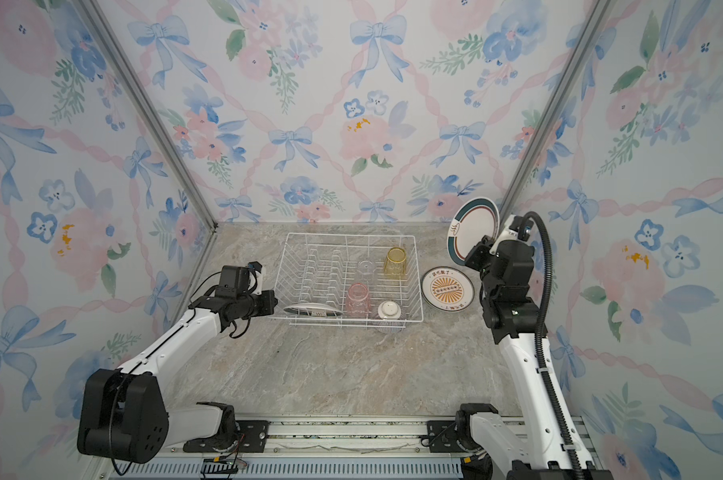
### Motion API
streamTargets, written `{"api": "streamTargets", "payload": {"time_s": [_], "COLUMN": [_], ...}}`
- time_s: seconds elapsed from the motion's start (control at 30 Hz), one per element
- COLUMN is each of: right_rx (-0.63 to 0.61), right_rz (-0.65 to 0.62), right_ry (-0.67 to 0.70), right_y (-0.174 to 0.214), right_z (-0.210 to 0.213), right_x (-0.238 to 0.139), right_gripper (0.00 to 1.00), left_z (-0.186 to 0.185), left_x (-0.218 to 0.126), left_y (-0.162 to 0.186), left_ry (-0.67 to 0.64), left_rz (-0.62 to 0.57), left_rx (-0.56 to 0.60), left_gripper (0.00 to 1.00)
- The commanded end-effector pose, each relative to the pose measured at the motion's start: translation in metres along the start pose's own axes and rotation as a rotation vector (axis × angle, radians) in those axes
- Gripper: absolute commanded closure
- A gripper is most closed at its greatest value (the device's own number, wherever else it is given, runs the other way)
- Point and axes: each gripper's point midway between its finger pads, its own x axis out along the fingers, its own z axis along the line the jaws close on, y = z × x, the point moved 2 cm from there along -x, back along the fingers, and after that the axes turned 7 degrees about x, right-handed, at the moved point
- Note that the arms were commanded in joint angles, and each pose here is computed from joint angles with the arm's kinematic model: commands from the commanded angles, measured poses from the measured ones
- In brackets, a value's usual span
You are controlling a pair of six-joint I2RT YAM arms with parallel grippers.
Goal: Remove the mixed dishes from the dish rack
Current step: 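Lift the green-rimmed plate out of the rack and carry it beyond the rack, then lower the green-rimmed plate onto the plate stack and open the right gripper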
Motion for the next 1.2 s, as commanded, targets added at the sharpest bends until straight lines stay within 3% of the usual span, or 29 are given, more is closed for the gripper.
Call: {"api": "streamTargets", "payload": {"time_s": [0.0, 0.13, 0.27, 0.63, 1.17], "right_rx": [0.279, 0.527, 0.639, 0.605, 0.598], "right_rz": [0.100, 0.216, 0.331, 0.537, 0.644], "right_ry": [-0.015, -0.023, -0.047, 0.006, 0.031], "right_y": [0.016, 0.051, 0.088, 0.156, 0.201], "right_z": [-0.032, -0.077, -0.091, -0.106, -0.106], "right_x": [0.006, 0.037, 0.060, 0.089, 0.102], "right_gripper": [1.00, 1.00, 1.00, 1.00, 1.00], "left_z": [-0.017, -0.019, -0.020, -0.019, -0.018], "left_x": [-0.002, -0.002, -0.003, 0.002, 0.003], "left_y": [-0.002, -0.004, -0.005, -0.005, -0.002], "left_ry": [0.075, 0.084, 0.083, 0.079, 0.075], "left_rz": [0.012, 0.012, 0.009, 0.024, 0.031], "left_rx": [0.048, 0.051, 0.054, 0.052, 0.048], "left_gripper": [0.93, 0.93, 0.93, 0.93, 0.93]}}
